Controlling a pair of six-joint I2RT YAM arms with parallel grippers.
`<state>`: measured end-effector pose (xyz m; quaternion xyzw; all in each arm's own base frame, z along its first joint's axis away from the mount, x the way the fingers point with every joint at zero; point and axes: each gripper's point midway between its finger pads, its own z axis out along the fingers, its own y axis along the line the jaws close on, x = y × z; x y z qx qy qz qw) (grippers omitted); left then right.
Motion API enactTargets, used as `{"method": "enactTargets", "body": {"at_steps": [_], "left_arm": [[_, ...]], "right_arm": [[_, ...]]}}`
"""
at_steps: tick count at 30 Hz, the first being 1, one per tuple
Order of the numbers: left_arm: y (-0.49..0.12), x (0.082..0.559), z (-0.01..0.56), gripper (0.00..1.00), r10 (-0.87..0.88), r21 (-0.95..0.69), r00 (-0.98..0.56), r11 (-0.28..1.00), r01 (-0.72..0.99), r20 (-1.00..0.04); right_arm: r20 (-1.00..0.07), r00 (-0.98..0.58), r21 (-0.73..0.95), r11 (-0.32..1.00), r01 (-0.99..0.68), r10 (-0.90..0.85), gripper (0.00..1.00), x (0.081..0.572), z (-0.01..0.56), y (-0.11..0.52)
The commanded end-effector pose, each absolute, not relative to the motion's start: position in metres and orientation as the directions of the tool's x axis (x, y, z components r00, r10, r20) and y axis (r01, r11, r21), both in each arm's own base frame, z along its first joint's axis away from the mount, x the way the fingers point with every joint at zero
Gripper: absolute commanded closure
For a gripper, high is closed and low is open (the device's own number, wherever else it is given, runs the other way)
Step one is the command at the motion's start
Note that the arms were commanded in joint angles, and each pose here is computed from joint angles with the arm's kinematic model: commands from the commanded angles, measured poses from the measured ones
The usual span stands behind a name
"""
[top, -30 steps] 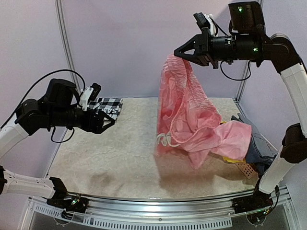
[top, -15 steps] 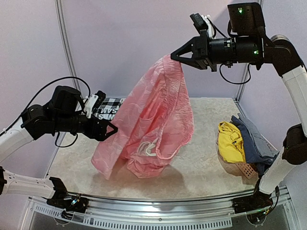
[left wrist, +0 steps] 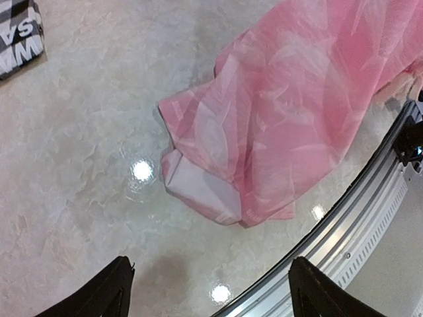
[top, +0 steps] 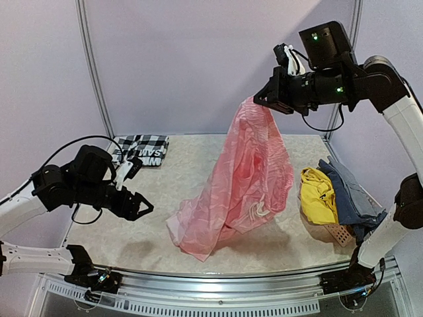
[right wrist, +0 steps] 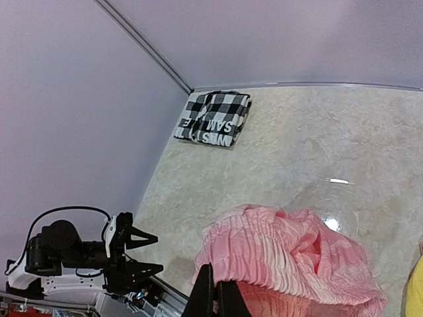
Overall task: Fold and stack the mixed laundry pile
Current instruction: Pick up the crumpled shorts.
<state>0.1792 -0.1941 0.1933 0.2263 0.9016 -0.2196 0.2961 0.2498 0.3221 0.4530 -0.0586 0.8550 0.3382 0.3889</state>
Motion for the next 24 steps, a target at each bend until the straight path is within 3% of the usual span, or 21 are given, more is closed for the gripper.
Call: {"method": "enactTargets", "body": {"at_steps": [1,11,17,24], "left_arm": [[-0.203,0.162,0.176,0.19,0.291,-0.318,-0.768,0.784,0.533,-0.57],[-0.251,0.15,0.146,0.23,0.445,-0.21,-0.719,0.754,0.623,-0.535],[-0.292,0.123,0.126,0.28,0.611,-0.115,-0.599,0.644,0.756,-0.518],[-0.334,0.093,0.099,0.29,0.785,-0.014,-0.456,0.497,0.868,-0.421]], "right_arm": [[-0.712,-0.671,0.495,0.826,-0.271,0.206,1.0,0.274,0.439,0.317],[-0.714,-0.663,0.389,0.915,-0.108,0.225,1.0,0.334,0.397,0.293],[-0.692,-0.691,0.353,0.933,-0.073,0.208,1.0,0.35,0.372,0.279],[-0.665,-0.723,0.345,0.936,-0.076,0.187,1.0,0.348,0.351,0.279]]}}
